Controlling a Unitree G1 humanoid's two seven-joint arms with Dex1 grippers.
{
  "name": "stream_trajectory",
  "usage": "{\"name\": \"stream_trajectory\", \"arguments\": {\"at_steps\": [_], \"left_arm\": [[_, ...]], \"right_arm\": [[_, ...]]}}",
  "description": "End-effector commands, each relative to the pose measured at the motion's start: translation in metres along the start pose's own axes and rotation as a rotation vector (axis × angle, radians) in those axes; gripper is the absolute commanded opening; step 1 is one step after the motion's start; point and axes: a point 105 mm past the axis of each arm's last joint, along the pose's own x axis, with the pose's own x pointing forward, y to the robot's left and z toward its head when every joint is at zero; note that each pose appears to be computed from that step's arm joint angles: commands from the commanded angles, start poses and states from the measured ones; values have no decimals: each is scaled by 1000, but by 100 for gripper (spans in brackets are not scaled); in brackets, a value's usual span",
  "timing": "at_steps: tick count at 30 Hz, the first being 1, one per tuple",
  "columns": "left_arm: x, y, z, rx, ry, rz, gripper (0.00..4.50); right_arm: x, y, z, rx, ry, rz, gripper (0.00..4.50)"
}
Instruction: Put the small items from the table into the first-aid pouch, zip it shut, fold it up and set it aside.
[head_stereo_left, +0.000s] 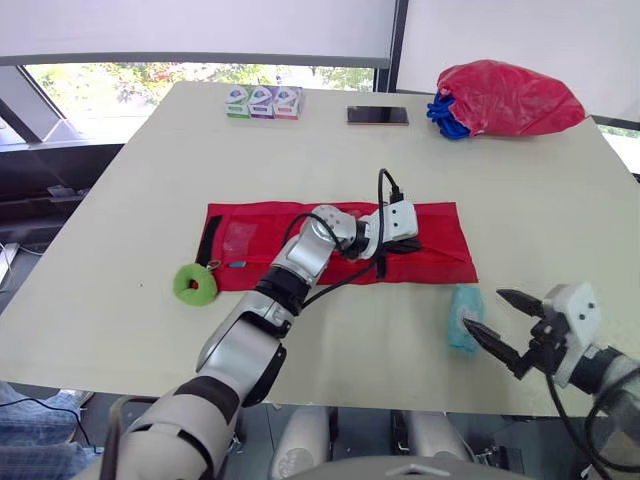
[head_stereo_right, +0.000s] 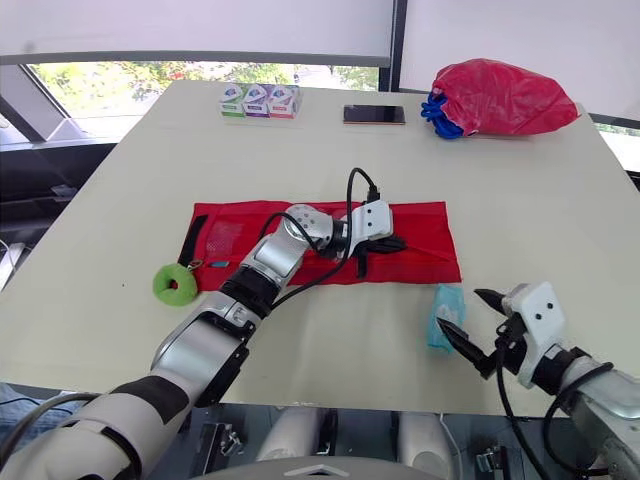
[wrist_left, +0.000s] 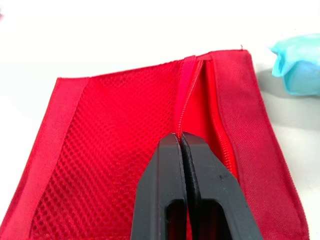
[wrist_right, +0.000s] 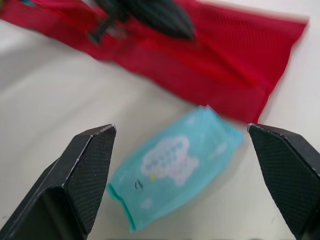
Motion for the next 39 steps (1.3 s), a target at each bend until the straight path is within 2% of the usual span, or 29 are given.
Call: {"name": "stream_trajectory", "arguments": {"at_steps": [1, 5, 7, 8, 9, 10, 12, 16, 17, 24, 33, 39], "left_arm": [[0, 4, 24, 48, -69, 17, 2], [0, 0, 27, 55, -81, 4, 2], [1, -2, 27, 56, -81, 0, 0], [1, -2, 27, 56, -81, -1, 0], [1, -2, 27, 55, -81, -1, 0], [1, -2, 27, 54, -80, -1, 0], [1, -2, 26, 53, -79, 0, 0], [1, -2, 24, 49, -76, 1, 0], [1, -2, 24, 47, -75, 2, 0], [2, -2, 24, 47, -76, 4, 0], [6, -15, 38, 74, -130, -43, 0], [12, -33, 44, 102, -160, -96, 0]], "right_arm": [[6, 5, -17, 6, 80, -69, 450], [12, 7, -26, 13, 96, -98, 450], [13, 8, -24, 38, 79, -103, 398], [14, 9, -23, 37, 75, -102, 370], [14, 10, -22, 35, 70, -96, 319], [14, 10, -22, 33, 68, -92, 247], [14, 11, -19, 43, 53, -86, 190], [12, 16, -5, 93, -4, -26, 24], [12, 19, 2, 108, -32, -3, 2], [21, 25, 28, 222, -85, 77, 2], [49, -1, 22, 281, 38, -26, 2], [69, -15, 39, 348, -45, -105, 2]]}}
